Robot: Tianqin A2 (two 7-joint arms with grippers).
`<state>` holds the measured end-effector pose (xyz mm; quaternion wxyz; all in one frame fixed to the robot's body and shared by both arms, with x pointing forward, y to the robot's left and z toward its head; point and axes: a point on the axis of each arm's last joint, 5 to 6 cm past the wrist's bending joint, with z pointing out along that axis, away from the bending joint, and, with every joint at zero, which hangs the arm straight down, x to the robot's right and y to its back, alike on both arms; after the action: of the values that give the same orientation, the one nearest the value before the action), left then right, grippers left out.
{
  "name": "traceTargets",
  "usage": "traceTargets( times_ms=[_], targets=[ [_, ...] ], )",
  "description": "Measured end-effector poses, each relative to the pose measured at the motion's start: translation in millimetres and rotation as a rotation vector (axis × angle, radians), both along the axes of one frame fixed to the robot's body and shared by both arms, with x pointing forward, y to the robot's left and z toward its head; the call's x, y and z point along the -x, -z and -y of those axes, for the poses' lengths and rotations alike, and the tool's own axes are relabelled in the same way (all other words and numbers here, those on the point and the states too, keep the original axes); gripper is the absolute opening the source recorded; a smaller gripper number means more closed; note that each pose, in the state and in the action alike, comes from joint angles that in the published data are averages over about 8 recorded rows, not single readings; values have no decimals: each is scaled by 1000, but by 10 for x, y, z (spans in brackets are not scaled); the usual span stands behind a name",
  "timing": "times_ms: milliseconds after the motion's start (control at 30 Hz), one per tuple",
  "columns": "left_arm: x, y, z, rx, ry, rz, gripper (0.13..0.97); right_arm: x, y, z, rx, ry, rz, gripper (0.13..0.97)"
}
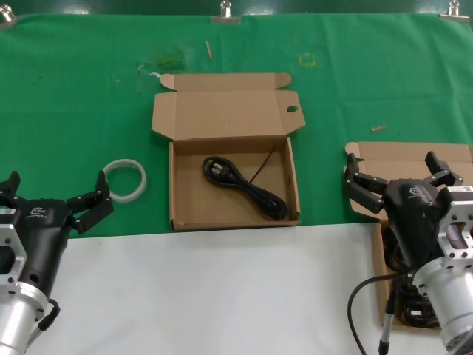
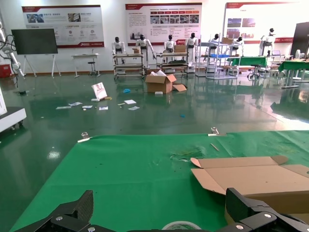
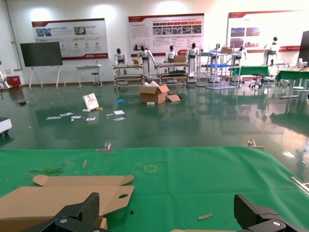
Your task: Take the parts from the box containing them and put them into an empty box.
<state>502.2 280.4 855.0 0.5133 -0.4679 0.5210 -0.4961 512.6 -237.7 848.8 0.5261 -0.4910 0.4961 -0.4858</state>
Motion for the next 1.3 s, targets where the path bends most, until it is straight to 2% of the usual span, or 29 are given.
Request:
traceTargets(
  times_ms=[1300],
  targets=[
    [0,0,0,0,0,0,966,0,0,0,0,0,0,966]
  ],
)
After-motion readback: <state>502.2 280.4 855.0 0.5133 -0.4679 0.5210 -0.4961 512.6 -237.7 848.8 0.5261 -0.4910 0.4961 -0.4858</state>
